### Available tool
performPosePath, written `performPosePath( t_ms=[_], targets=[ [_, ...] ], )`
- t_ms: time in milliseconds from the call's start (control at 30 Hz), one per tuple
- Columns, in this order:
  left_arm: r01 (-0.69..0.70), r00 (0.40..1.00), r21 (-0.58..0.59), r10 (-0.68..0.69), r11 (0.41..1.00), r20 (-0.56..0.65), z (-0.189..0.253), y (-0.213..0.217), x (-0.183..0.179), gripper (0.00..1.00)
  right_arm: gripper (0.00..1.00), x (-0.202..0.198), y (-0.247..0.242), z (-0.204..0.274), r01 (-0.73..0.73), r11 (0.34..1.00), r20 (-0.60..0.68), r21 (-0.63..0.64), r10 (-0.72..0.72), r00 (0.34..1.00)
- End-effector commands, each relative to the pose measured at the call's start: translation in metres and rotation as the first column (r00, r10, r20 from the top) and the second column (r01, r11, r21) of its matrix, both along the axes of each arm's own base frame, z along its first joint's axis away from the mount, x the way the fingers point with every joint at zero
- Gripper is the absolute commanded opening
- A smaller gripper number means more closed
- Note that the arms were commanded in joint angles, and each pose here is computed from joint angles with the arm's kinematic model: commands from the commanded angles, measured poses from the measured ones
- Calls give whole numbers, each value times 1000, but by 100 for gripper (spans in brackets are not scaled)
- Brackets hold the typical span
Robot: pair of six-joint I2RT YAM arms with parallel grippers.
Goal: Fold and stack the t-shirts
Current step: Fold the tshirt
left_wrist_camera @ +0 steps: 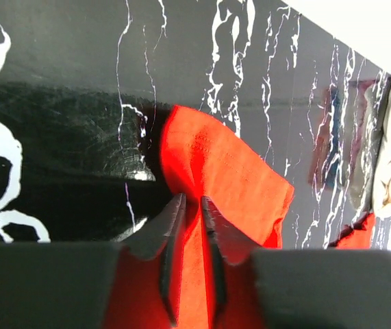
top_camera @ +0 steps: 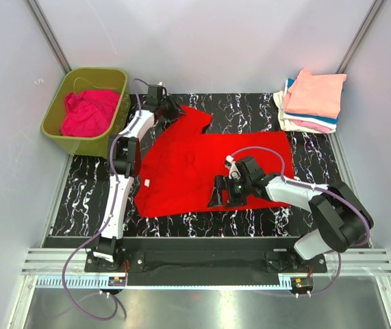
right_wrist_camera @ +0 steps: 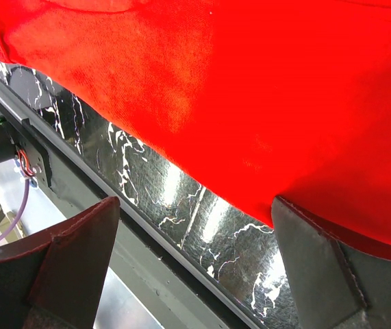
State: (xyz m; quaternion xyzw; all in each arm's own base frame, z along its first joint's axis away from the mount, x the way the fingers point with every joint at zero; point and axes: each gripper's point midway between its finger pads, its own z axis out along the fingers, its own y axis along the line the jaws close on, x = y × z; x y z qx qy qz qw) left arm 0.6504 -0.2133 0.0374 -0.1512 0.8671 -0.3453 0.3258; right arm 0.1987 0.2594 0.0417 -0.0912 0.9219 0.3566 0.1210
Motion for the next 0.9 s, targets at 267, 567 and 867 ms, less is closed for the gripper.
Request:
performPosePath(
  t_ms=[267, 567, 867],
  targets=[
    [15, 989, 25, -18, 1000, 145, 56, 8, 10, 0, 100, 16, 2, 12, 19, 999, 40, 38, -21, 999],
    [71, 973, 122, -95, 990, 209, 146, 22, -42, 0, 100, 150, -90, 89, 522, 853, 57, 20, -522, 851],
    [128, 973, 151, -153, 980, 173, 167, 27, -94, 0, 98, 249, -223, 87, 760, 596, 220, -257, -730, 647]
  ],
)
